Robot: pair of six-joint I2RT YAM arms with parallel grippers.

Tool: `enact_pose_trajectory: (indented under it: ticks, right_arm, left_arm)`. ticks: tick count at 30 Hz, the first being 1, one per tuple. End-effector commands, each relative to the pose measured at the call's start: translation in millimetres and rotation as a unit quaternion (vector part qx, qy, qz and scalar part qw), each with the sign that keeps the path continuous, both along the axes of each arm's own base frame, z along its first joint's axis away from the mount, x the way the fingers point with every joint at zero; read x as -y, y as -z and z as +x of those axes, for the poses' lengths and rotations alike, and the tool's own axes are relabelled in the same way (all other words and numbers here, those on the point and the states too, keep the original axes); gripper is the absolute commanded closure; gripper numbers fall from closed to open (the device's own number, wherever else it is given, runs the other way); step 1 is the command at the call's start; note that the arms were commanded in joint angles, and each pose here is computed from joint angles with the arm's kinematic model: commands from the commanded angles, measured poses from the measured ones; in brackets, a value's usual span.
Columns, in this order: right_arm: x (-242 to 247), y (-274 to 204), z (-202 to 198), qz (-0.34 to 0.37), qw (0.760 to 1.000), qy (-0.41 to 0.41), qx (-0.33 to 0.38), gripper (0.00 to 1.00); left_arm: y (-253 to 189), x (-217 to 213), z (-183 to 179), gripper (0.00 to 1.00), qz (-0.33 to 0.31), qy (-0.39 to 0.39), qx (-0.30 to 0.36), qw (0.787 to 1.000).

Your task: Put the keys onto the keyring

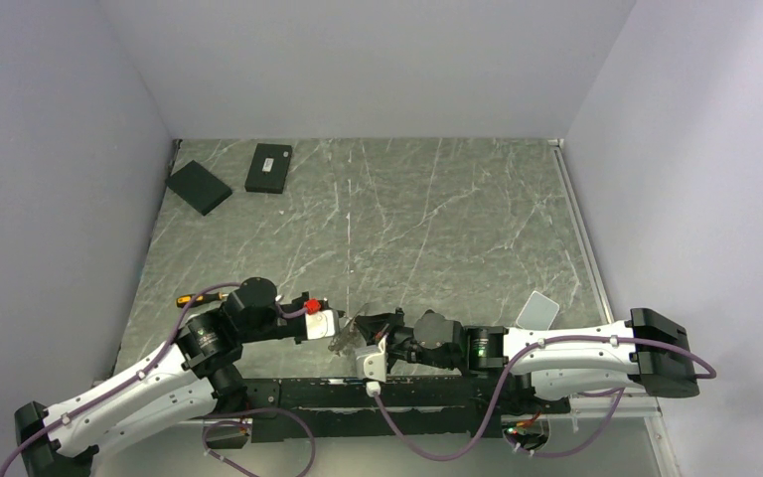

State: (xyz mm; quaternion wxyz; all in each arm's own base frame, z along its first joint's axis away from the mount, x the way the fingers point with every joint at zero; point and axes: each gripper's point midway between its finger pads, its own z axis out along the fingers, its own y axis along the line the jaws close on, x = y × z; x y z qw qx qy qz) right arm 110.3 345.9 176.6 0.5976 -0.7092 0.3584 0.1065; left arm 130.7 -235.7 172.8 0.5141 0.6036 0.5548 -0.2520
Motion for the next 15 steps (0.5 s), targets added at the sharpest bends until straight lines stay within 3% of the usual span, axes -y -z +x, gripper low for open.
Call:
enact_pose_trajectory:
  ticks: [1, 15]
  right_arm:
    - [-6.9, -23.6, -1.3, 0.035, 0.999, -0.003, 0.008, 1.0]
    - [-10.1, -31.8, 5.6, 0.041, 0.999, 0.011, 0.025, 1.0]
  left_arm:
    - [-9.9, 4.9, 0.7, 1.0, -0.015, 0.004, 0.003, 1.0]
    - [-7.3, 7.0, -0.9, 1.0, -0.011, 0.012, -0.003, 1.0]
